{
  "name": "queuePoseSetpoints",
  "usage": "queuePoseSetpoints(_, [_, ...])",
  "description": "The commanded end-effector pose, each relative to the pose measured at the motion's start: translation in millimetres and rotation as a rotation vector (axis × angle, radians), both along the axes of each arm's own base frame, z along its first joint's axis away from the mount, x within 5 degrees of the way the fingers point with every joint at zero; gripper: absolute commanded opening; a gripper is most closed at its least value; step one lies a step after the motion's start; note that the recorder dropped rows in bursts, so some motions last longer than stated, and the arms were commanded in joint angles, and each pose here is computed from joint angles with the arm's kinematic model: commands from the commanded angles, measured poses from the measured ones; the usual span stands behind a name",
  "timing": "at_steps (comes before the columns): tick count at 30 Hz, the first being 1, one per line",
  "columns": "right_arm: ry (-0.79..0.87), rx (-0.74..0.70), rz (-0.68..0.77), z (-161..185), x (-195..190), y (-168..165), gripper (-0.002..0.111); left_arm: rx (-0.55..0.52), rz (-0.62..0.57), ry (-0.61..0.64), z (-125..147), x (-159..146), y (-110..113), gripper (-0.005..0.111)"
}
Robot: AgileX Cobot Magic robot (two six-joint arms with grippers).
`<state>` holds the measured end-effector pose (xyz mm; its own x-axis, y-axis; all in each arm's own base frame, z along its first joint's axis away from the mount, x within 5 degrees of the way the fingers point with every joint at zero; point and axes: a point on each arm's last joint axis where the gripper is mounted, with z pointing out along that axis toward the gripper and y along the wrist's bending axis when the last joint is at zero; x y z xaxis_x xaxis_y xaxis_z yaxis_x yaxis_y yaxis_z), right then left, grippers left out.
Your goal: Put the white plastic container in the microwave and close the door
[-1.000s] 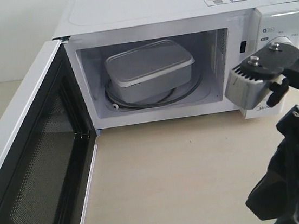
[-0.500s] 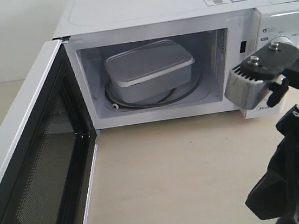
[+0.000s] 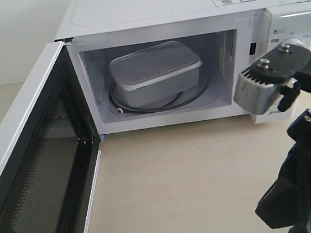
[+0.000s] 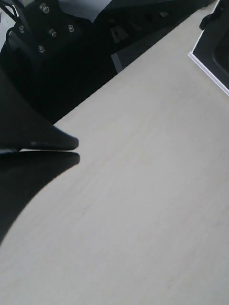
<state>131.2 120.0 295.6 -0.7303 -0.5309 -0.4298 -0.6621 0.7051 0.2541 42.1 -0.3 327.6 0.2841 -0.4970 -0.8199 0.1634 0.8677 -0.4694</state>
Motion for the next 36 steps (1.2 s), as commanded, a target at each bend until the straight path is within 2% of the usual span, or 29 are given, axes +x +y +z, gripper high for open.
queuePoseSetpoints(1, [-0.008, 0.012, 0.004, 2.1, -1.9, -0.3, 0.000, 0.049, 0.005, 0.164, 19.9, 22.0, 1.0, 0.004])
queuePoseSetpoints(8, [-0.008, 0.012, 0.004, 2.1, -1.9, -0.3, 0.000, 0.273, 0.044, 0.476, 26.8, 47.7, 1.8, 0.004])
queuePoseSetpoints(13, [-0.008, 0.012, 0.004, 2.1, -1.9, -0.3, 0.000, 0.576, -0.026, 0.607, 31.0, 51.7, -3.8, 0.004])
queuePoseSetpoints(14, [-0.008, 0.012, 0.004, 2.1, -1.9, -0.3, 0.000, 0.602, -0.047, 0.606, 32.7, 50.5, -5.5, 0.004])
queuePoseSetpoints(17, [-0.007, 0.013, 0.004, 2.2, -2.0, -0.2, 0.000, 0.517, -0.132, 0.619, 38.4, 45.4, -12.1, 0.004])
queuePoseSetpoints(21, [-0.005, 0.012, 0.005, 2.1, -2.1, -0.3, 0.000, 0.587, -0.226, 0.703, 45.8, 33.0, -16.6, 0.004])
queuePoseSetpoints(28, [0.001, 0.010, 0.005, 1.9, -2.6, -0.5, 0.000, 0.489, -0.344, 0.665, 64.5, 19.3, -26.5, 0.004])
queuePoseSetpoints(31, [0.001, 0.010, 0.005, 1.9, -2.6, -0.5, 0.000, 0.579, -0.356, 0.717, 58.8, 20.1, -25.8, 0.004])
queuePoseSetpoints(36, [0.004, 0.021, 0.013, 2.4, -3.2, 0.5, 0.000, 0.657, -0.356, 0.907, 43.9, 39.4, -22.3, 0.004])
